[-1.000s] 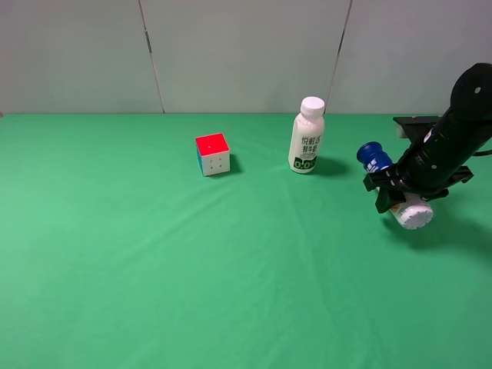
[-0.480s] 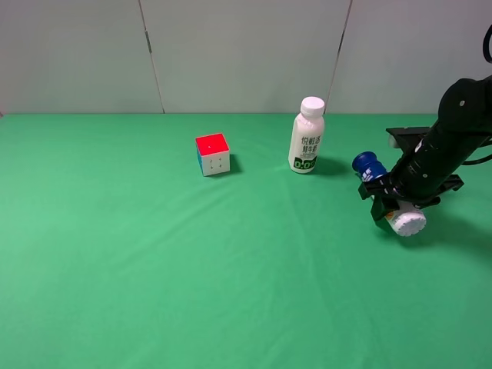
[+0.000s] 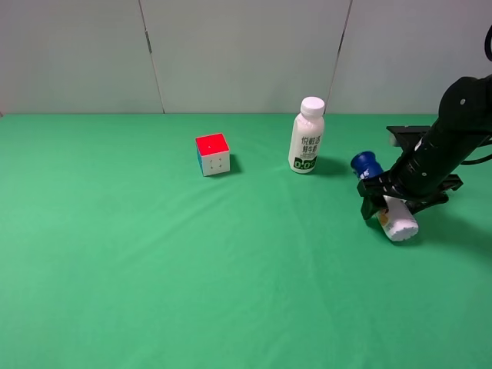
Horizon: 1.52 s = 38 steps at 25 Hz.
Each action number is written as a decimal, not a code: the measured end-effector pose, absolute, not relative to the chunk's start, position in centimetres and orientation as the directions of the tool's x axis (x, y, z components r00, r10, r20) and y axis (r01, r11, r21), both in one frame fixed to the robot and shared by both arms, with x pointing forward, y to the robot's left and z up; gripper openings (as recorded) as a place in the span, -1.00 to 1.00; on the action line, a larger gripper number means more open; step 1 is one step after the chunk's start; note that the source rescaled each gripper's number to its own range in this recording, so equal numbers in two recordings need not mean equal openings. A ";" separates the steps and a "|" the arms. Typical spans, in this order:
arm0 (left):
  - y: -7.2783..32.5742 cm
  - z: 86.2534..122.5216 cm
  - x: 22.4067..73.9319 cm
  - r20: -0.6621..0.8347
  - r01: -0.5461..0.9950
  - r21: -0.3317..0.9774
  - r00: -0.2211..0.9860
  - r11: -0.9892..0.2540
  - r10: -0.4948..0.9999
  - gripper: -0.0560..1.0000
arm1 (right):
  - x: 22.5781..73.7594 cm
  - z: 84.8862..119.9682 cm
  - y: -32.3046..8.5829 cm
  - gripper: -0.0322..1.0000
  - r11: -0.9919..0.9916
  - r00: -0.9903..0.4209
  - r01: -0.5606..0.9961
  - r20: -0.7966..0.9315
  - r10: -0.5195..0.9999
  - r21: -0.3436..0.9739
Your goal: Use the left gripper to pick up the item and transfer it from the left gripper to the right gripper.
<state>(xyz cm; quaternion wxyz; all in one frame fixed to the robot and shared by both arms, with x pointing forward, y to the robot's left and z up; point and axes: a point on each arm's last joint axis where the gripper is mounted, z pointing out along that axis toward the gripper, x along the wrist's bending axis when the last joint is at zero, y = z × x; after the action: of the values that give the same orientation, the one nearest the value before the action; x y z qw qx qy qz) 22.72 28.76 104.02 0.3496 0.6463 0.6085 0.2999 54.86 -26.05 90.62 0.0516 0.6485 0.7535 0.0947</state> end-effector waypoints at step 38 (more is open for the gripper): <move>28.8 104.0 22.7 -0.038 0.577 0.817 0.080 -0.015 0.996 0.91 | 43.5 107.8 -27.0 1.00 0.094 -0.140 0.898 0.077 0.987 0.429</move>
<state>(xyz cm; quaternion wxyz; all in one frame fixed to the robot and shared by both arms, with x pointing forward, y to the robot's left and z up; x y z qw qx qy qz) 22.72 28.76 104.02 0.3496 0.6463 0.6085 0.2999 43.47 -26.99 107.83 0.1162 0.6454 0.7303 0.1912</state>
